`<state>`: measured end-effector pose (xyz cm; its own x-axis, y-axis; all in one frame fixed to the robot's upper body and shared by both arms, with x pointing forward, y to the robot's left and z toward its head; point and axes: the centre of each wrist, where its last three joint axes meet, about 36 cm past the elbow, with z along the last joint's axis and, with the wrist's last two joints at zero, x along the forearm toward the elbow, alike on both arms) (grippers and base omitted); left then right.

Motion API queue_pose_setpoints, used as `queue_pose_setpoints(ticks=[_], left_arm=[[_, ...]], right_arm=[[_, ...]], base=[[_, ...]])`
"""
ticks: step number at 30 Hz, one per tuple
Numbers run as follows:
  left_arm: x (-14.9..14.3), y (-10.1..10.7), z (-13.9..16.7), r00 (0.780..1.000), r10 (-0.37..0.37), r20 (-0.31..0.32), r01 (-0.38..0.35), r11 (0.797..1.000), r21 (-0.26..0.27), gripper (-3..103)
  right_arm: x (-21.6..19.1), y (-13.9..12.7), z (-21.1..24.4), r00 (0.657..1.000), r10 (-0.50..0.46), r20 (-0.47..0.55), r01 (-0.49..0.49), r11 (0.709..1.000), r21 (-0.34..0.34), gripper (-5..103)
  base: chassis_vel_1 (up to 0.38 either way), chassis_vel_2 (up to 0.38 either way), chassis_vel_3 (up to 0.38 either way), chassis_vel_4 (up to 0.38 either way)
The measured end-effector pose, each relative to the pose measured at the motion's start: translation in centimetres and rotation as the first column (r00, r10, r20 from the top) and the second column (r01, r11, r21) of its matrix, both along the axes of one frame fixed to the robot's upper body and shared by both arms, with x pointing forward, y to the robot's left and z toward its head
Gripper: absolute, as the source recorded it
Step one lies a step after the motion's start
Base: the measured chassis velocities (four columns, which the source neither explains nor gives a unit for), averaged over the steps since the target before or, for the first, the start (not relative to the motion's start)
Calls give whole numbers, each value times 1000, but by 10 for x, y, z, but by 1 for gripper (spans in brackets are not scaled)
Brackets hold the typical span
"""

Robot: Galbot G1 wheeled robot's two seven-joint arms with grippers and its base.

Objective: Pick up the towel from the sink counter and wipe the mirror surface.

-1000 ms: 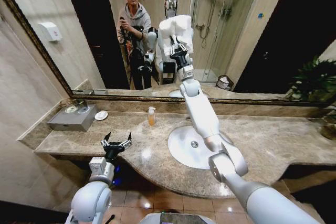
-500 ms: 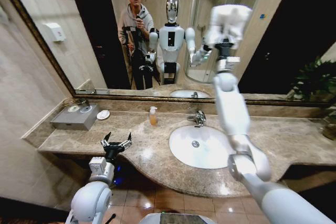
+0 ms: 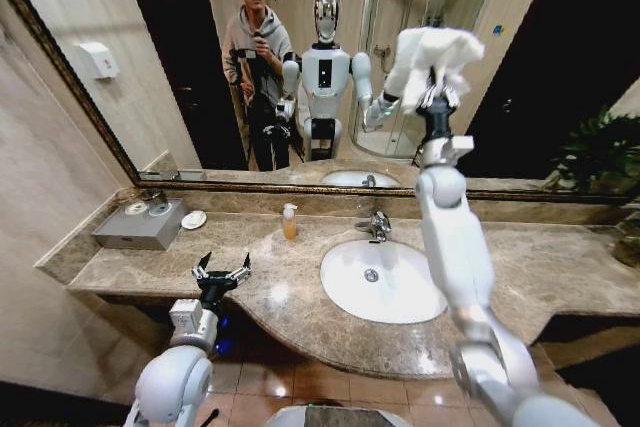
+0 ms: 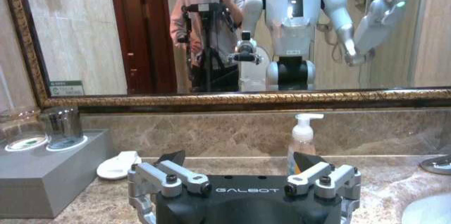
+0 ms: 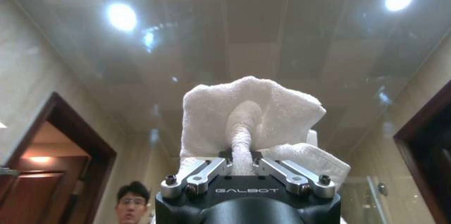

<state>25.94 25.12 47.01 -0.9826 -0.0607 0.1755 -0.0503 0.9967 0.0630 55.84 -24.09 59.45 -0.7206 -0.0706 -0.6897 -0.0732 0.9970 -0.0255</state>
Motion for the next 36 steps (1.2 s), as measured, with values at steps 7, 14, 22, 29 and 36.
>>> queue_pose_setpoints(ticks=[7,14,22,29,36], left_arm=[[0,0,0,1000,0,0,0,1000,0,100],[0,0,0,1000,0,0,0,1000,0,100],[0,0,0,1000,0,0,0,1000,0,100],[0,0,0,1000,0,0,0,1000,0,100],[0,0,0,1000,0,0,0,1000,0,100]], right_arm=[[-42,-2,-37,997,34,-64,-35,999,-26,9],[-98,11,-103,967,91,-238,-92,996,8,9],[-142,21,-144,919,135,-372,-135,991,27,9],[-161,28,-169,907,135,-398,-139,990,19,9],[-181,29,-190,889,130,-439,-138,990,12,9]], base=[[0,0,0,0],[0,0,0,0],[0,0,0,0],[0,0,0,0],[0,0,0,0]])
